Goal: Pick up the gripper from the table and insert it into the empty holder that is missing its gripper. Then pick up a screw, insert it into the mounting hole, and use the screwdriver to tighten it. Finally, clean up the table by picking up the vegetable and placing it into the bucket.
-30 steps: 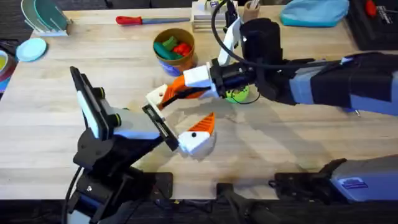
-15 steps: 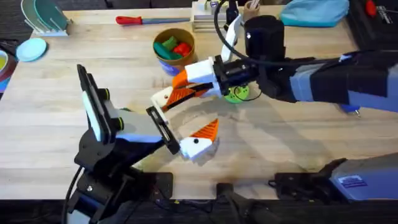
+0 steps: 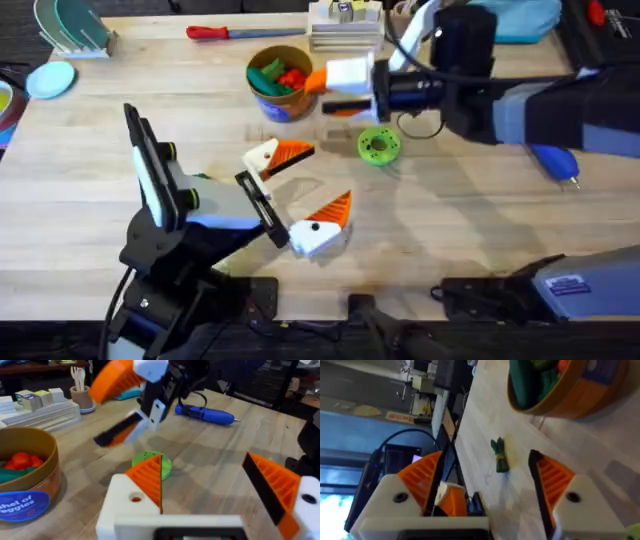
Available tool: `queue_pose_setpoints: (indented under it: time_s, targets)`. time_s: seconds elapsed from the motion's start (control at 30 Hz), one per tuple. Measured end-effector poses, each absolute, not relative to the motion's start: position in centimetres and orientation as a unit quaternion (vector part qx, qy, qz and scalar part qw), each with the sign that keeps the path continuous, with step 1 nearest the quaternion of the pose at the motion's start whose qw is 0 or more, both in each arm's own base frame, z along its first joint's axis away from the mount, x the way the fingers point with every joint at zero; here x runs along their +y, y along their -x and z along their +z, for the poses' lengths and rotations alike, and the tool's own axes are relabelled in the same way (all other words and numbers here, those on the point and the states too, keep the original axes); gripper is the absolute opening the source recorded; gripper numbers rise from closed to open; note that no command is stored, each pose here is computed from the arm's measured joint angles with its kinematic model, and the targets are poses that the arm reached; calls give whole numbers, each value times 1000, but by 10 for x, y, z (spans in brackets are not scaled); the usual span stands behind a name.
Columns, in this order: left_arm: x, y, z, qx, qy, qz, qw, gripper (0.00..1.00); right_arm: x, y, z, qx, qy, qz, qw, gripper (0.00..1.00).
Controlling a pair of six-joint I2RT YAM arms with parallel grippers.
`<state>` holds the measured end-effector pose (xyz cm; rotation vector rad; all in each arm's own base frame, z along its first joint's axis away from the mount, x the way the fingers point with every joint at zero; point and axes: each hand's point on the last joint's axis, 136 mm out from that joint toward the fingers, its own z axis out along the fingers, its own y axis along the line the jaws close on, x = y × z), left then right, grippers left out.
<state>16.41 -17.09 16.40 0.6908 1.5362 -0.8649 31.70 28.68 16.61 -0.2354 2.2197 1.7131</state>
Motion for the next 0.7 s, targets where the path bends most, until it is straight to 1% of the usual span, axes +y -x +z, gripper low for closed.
queue_pose_setpoints:
  time_s: [0.2,0.33,0.4,0.53,0.63,0.7]
  targets:
    - [-171,-164,164,658,-296,-371,584,992,269,-356,193,768,92,584,247,956]
    - [-171,-164,164,658,-296,-371,584,992,266,-369,207,762,108,573,283,957]
    - [-171,-164,164,658,-296,-371,584,992,265,-372,207,766,112,565,287,958]
    - [-171,-164,164,658,-296,-371,584,992,262,-372,197,786,112,541,276,960]
    - [-171,-164,164,658,-296,-371,584,992,255,-368,191,803,113,519,270,960]
    - [-171,-164,164,658,-296,-371,584,992,246,-364,193,810,117,504,276,960]
